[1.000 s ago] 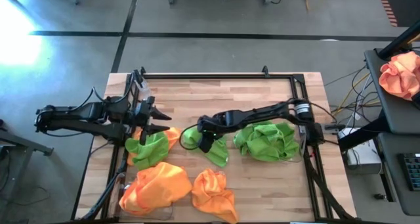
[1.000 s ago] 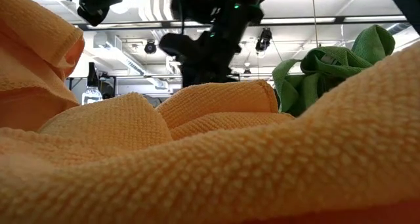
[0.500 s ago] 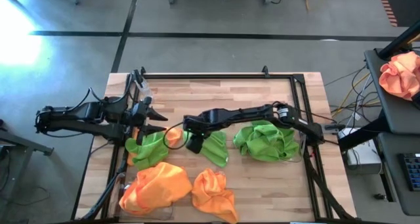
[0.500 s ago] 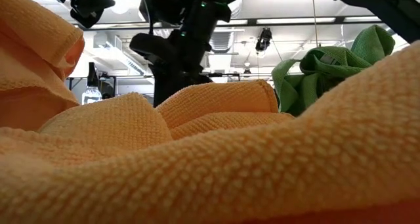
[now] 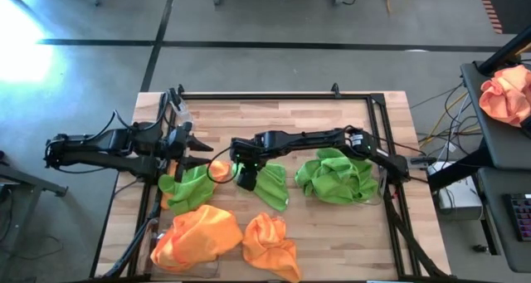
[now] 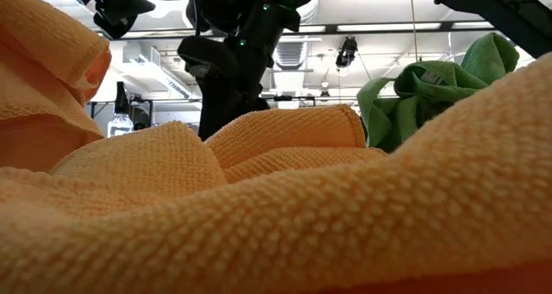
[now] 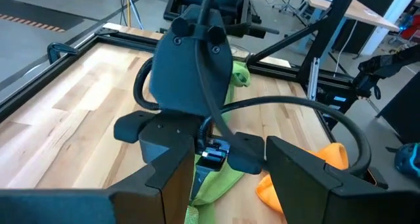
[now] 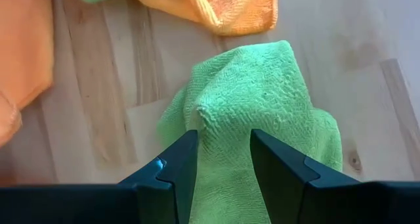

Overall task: Sort microfiber towel by color & place in baskets
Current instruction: Put the right green towel into the right transparent bin

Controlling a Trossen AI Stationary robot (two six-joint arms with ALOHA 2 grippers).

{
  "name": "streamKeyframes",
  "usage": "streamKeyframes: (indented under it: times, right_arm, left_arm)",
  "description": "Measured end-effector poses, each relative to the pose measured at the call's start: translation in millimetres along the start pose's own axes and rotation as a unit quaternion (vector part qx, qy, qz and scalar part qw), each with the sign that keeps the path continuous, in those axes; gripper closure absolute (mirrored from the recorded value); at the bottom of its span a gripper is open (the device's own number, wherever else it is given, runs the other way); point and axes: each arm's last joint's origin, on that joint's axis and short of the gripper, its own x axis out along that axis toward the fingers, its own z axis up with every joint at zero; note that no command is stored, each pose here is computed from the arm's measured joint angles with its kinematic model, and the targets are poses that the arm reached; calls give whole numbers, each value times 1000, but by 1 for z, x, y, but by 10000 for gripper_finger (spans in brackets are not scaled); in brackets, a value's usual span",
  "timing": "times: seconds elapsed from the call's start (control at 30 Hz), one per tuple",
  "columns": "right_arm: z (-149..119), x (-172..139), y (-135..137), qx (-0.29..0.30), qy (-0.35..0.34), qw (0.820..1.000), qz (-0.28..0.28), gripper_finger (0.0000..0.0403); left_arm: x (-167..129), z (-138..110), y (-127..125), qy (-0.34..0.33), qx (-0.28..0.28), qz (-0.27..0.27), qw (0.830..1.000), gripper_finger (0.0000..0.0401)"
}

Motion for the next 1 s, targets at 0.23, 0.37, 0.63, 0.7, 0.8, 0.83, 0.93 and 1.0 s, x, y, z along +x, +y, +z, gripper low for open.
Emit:
streamKeyframes:
  times: [0.23, 0.37, 0.63, 0.7, 0.8, 0.83, 0.93, 1.0]
  right_arm:
    - [2, 0, -8, -6, -3, 1000, -2, 268]
    - [1, 3, -9, -3, -5, 1000, -4, 268]
    - [-10, 19, -14, -2, 7, 1000, -7, 268]
    - [-12, 22, -15, 3, 8, 1000, -11, 268]
    - [-15, 26, -16, 15, 10, 1000, -12, 268]
    - [-16, 28, -17, 15, 13, 1000, -13, 268]
    - [-22, 33, -19, 19, 25, 999, -16, 268]
    - [-26, 36, -21, 20, 33, 999, -18, 268]
  left_arm:
    - [0, 0, 1, -4, 0, 10, 1000, 227]
    - [0, 0, 1, -4, 0, 11, 1000, 227]
    - [3, 0, 1, 4, 0, 13, 1000, 227]
    - [5, -1, 1, 8, 0, 13, 1000, 227]
    - [7, -1, 1, 12, 0, 15, 1000, 227]
    - [8, -2, 1, 14, 0, 15, 1000, 227]
    - [10, -2, 1, 20, 0, 16, 1000, 227]
    - [12, -3, 1, 24, 1, 17, 1000, 227]
